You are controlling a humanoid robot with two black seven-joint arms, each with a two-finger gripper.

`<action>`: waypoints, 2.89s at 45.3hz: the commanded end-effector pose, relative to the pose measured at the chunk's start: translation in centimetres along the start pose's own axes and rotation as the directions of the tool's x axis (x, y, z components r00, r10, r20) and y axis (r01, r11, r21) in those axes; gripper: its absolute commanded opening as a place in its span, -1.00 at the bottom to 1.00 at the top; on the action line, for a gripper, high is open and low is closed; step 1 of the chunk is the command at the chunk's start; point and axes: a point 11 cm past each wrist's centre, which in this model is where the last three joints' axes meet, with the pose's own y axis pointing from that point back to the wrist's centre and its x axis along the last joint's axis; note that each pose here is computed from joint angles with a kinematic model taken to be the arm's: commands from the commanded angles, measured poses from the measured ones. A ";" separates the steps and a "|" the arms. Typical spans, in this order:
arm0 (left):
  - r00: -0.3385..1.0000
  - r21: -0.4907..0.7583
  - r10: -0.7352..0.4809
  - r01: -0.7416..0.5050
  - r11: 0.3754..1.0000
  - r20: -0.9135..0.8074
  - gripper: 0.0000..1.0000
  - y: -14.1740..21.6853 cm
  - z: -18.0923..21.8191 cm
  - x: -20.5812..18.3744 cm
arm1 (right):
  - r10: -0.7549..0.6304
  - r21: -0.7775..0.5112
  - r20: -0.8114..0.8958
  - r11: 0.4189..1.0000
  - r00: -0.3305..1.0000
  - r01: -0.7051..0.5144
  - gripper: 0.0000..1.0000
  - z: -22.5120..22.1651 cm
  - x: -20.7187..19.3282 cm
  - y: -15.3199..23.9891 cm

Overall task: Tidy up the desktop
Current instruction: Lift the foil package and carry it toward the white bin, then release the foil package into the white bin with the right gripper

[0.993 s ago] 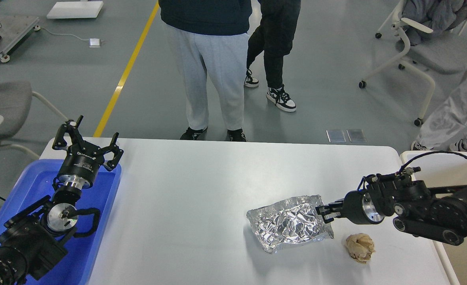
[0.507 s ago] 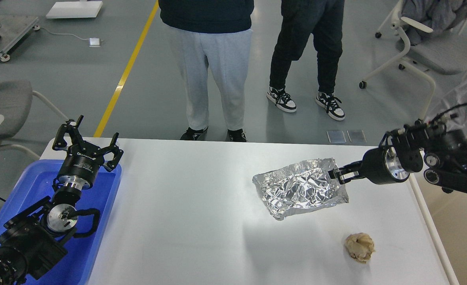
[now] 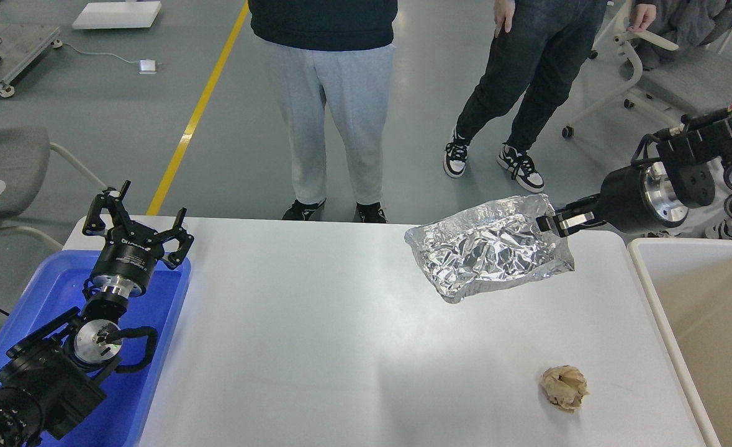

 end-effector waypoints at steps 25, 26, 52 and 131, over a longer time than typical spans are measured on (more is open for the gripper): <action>1.000 -0.001 0.000 0.000 1.000 0.000 1.00 0.0 0.0 0.0 | 0.172 -0.209 0.234 0.970 0.957 -0.123 -1.00 9.2 -4.6 6.8; 1.000 0.000 0.000 0.000 1.000 0.000 1.00 0.0 0.0 0.0 | 0.185 -0.226 0.256 0.966 0.949 -0.128 -1.00 9.9 -5.2 7.2; 1.000 0.000 0.000 0.000 1.000 0.000 1.00 0.0 0.0 0.0 | 0.594 -0.601 0.674 0.787 0.439 -0.142 -1.00 19.8 -19.3 14.6; 1.000 -0.001 0.000 0.000 1.000 0.000 1.00 0.0 0.0 0.0 | 0.892 -0.877 0.445 0.452 -0.080 0.161 -1.00 22.8 -37.3 -0.3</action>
